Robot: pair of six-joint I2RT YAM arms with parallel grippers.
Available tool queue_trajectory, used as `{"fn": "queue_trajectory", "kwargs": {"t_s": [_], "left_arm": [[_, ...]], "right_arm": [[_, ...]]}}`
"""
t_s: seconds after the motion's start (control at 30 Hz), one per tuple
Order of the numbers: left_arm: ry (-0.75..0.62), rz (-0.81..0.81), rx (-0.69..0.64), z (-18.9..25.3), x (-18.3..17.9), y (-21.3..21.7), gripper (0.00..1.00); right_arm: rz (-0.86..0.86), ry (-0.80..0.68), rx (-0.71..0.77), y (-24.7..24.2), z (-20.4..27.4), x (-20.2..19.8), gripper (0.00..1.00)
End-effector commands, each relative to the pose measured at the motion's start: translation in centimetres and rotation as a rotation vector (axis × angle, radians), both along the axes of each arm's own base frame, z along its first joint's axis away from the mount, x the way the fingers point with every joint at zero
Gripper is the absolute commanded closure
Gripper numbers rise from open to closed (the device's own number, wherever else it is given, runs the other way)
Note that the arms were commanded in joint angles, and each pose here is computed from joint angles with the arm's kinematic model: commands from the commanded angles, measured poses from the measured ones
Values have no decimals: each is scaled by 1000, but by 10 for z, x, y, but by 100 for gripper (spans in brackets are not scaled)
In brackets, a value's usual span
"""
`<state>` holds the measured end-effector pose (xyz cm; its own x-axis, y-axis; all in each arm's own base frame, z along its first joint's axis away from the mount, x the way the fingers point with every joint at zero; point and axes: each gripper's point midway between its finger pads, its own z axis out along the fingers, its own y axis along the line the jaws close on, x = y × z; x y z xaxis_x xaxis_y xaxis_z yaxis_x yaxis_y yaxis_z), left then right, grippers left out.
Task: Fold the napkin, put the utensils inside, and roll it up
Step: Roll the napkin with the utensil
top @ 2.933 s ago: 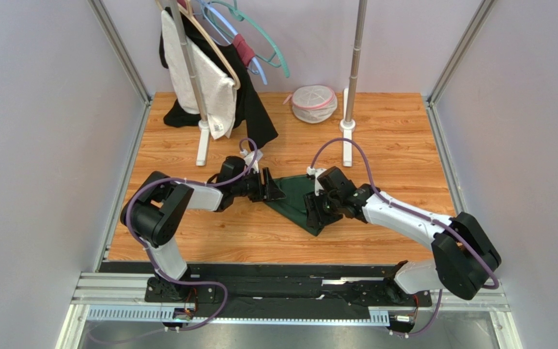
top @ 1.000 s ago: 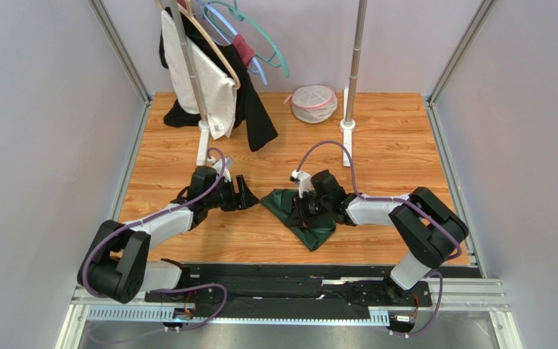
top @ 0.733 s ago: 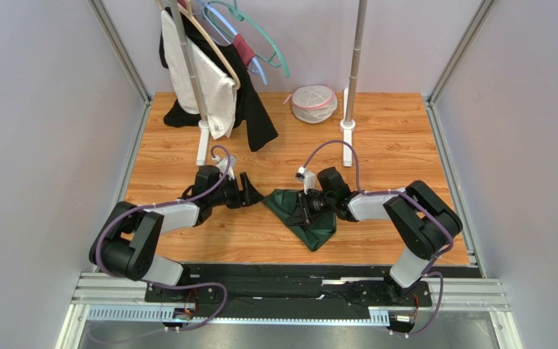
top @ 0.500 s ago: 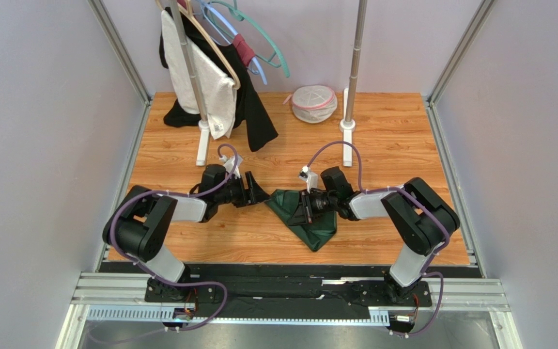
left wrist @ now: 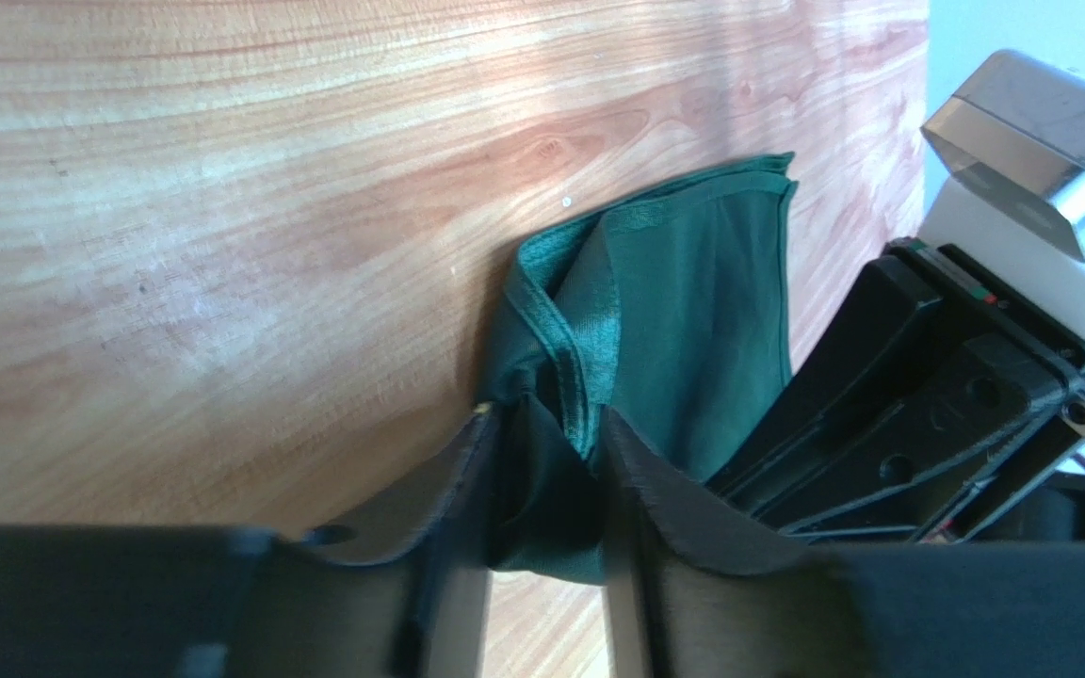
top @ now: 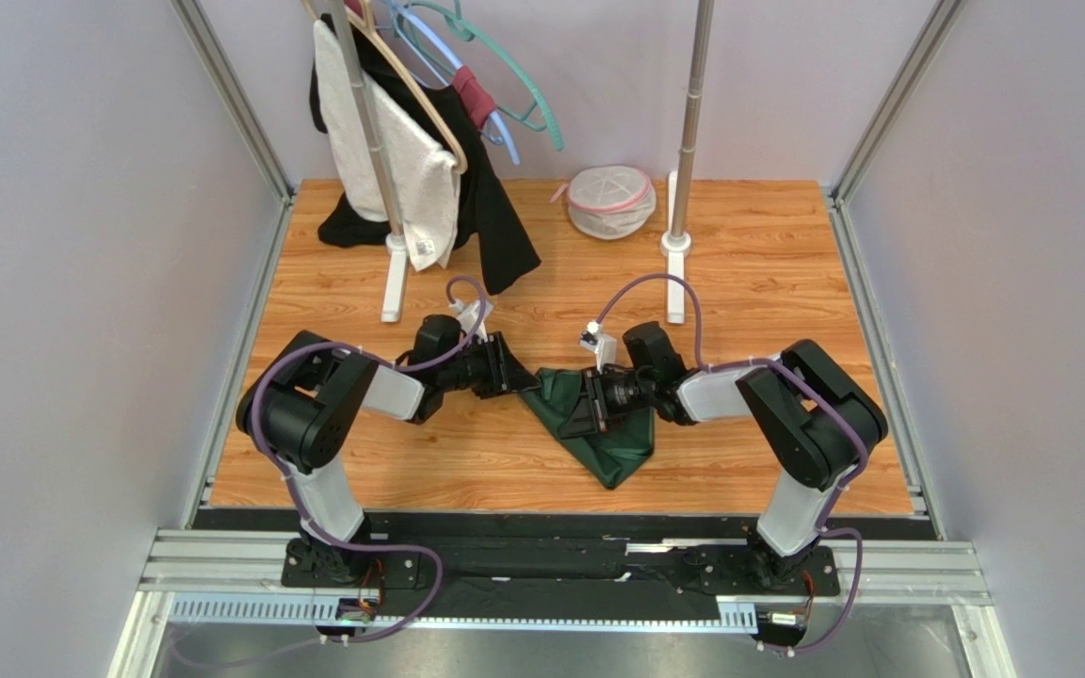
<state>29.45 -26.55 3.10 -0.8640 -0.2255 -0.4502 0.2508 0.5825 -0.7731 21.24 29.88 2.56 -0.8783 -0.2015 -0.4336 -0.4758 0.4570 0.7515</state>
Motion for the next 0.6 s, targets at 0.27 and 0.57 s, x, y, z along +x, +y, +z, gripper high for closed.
{"fn": "queue_trajectory", "kwargs": {"t_s": [0.27, 0.57], "left_arm": [[40, 12, 69, -8, 2, 1, 100], [143, 71, 327, -18, -14, 42, 100]], "right_arm": [[-31, -6, -214, -17, -26, 16, 84], [-36, -205, -267, -2, 37, 55, 50]]}}
